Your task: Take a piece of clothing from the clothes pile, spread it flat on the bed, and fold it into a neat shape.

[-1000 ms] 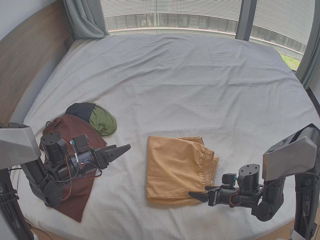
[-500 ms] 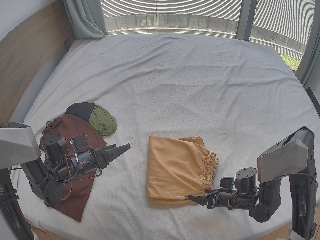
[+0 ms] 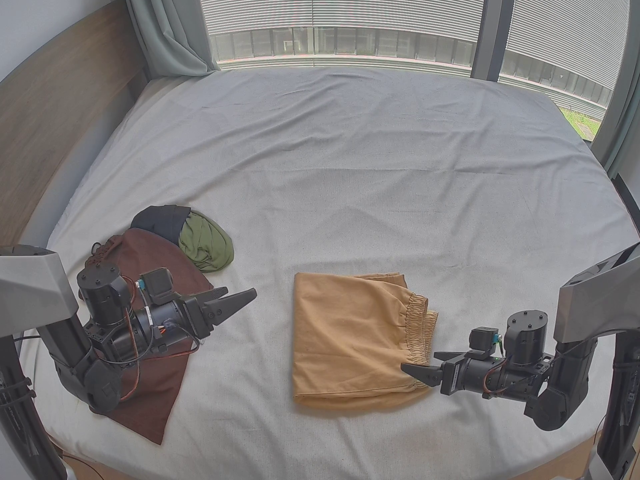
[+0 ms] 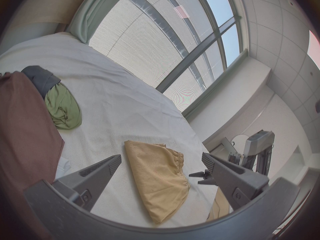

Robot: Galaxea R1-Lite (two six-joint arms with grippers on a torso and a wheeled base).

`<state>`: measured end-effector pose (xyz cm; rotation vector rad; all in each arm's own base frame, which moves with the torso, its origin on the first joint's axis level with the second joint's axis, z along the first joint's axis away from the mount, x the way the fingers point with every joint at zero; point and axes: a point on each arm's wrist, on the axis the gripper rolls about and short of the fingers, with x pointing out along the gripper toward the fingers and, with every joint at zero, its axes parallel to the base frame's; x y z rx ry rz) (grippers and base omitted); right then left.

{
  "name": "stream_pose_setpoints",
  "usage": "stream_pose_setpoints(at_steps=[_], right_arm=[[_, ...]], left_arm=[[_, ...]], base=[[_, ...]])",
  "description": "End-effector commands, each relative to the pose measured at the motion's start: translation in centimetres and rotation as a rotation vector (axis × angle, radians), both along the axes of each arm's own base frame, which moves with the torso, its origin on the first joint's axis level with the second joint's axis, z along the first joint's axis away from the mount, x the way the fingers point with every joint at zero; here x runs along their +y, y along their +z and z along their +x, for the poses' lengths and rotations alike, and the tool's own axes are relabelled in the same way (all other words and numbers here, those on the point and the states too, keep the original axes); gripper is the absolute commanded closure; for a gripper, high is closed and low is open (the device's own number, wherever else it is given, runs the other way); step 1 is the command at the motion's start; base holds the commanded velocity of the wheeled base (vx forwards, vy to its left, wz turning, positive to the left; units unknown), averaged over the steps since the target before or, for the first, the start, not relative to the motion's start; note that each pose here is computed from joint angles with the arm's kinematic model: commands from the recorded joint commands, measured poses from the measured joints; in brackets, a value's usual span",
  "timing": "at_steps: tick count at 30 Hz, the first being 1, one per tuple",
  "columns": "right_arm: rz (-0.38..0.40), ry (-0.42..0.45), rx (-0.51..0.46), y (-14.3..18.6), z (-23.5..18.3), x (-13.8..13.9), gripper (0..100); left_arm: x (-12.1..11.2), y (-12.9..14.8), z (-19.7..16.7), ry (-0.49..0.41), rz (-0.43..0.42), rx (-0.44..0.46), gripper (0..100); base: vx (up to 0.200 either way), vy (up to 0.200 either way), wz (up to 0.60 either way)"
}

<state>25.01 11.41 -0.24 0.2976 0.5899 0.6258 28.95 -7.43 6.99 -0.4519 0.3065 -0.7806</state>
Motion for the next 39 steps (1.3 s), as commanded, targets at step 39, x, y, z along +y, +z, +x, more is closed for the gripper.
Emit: stream_pose_setpoints(at_steps=[39], right_arm=[[0.018, -0.074, 0.185, -5.4, 1.6, -1.2, 0]], left_arm=[[0.9, -1.3, -0.9, -0.109, 0.155, -0.117, 0]], base=[[0.000, 0.000, 0.00]])
